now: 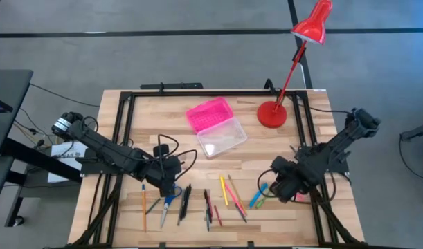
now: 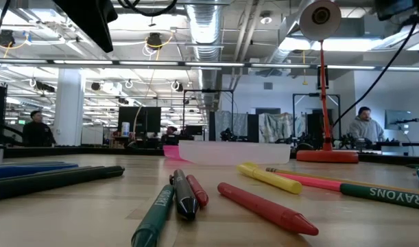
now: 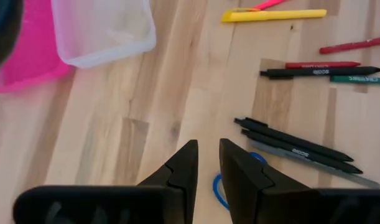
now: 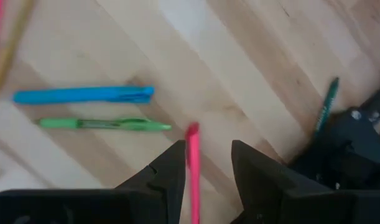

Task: Pick & place school supplies into a supply box
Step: Put the green crayon into the pink supply box

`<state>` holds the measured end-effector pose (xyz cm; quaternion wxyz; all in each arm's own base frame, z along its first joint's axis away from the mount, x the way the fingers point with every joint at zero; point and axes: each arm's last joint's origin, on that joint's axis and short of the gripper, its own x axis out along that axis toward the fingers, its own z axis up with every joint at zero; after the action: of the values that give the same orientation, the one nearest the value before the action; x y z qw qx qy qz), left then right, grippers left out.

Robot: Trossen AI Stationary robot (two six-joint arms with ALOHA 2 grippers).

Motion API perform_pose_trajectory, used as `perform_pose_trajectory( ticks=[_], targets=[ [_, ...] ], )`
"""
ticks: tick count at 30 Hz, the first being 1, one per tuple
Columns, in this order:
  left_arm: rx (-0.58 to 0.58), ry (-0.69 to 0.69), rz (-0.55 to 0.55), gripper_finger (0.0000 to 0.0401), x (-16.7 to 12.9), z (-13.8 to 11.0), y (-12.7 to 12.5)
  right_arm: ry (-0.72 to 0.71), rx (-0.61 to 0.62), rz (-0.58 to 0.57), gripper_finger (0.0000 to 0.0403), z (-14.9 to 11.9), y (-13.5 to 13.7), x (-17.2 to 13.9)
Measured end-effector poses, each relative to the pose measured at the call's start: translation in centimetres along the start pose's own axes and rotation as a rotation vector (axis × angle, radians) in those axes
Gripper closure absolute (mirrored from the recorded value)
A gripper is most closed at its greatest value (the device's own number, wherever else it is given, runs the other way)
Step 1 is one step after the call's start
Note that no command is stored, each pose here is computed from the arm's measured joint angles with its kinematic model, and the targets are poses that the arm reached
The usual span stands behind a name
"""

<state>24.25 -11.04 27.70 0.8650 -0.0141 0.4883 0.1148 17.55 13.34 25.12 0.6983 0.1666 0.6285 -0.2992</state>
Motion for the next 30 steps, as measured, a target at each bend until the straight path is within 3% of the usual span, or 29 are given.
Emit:
perform_pose_trajectory(
  ticks=[5,10,21,23,26,30],
  targets=[
    [-0.002,-0.033,0.051,0.034,0.0,0.1,0.2,0.018,0.197,-0.187,0.028,1.6,-0.8,1.2],
    [-0.001,-0.029,0.055,0.034,0.1,0.3,0.4,0.09,0.187,-0.318,0.028,3.8,-2.6,2.7],
    [-0.004,-0.014,0.037,0.034,0.2,0.3,0.5,0.217,0.175,-0.269,0.028,5.1,-9.4,8.5],
    [-0.006,-0.012,0.034,0.034,0.2,0.3,0.5,0.188,0.157,-0.205,0.0282,6.0,-9.7,8.3],
    [-0.026,-0.015,0.035,0.034,0.2,0.3,0.6,0.19,0.143,-0.211,0.0285,6.4,-11.2,8.0],
    [-0.055,-0.015,0.036,0.034,0.2,0.4,0.6,0.273,0.257,-0.164,0.0285,7.2,-12.5,8.4]
  ],
)
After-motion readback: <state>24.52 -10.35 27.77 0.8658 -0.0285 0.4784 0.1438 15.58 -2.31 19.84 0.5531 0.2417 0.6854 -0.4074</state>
